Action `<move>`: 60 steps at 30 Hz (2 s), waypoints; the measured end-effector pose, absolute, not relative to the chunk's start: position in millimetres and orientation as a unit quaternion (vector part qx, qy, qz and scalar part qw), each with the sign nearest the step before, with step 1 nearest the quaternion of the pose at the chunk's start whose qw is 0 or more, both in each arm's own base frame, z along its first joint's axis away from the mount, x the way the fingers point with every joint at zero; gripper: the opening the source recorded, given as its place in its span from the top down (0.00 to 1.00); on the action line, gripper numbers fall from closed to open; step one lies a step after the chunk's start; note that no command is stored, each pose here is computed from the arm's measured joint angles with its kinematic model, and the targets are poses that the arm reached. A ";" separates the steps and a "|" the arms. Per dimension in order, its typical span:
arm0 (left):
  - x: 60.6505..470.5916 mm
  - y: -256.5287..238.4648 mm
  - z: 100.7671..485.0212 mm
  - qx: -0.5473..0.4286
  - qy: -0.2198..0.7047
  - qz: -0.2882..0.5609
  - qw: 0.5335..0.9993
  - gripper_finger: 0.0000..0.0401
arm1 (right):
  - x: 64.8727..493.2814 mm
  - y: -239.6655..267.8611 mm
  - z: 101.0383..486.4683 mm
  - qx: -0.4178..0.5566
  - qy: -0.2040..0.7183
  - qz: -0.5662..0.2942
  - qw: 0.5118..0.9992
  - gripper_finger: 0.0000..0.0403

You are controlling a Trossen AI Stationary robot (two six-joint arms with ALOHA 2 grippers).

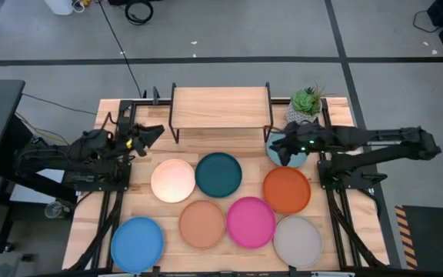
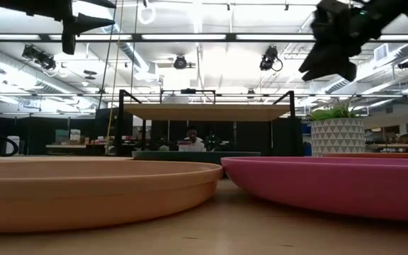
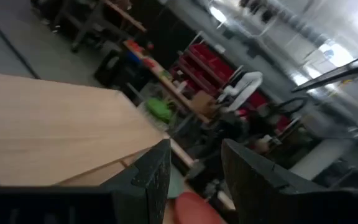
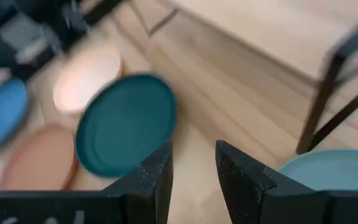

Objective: Place and stack plates onto a shelf
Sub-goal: Put the dark blue plate on the shelf

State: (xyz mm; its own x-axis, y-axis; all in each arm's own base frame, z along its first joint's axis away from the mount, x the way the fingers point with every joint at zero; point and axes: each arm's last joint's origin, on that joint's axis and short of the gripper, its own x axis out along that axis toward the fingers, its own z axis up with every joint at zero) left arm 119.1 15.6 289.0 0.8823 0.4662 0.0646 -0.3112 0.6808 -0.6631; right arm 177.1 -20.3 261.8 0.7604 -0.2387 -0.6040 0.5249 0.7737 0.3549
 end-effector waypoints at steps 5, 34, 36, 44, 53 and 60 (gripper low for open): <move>122.9 20.8 296.3 -0.323 -0.105 0.237 0.910 0.62 | 212.9 -21.7 260.5 0.249 0.328 -0.188 0.892 0.68; 123.8 29.0 295.6 -0.319 -0.086 0.227 0.916 0.62 | 305.0 -13.3 156.3 0.420 0.385 -0.287 0.770 0.38; 123.9 29.0 295.7 -0.319 -0.086 0.227 0.916 0.62 | 308.9 -13.3 150.1 0.420 0.384 -0.285 0.772 0.35; 123.9 28.8 295.7 -0.320 -0.086 0.226 0.916 0.62 | 319.5 -9.4 129.4 0.429 0.380 -0.286 0.768 0.45; 123.9 28.7 295.7 -0.320 -0.086 0.225 0.916 0.62 | 318.3 -11.1 128.6 0.434 0.381 -0.296 0.761 0.78; 123.8 28.7 295.9 -0.319 -0.086 0.226 0.916 0.62 | 315.6 -11.8 142.7 0.454 0.370 -0.281 0.760 0.96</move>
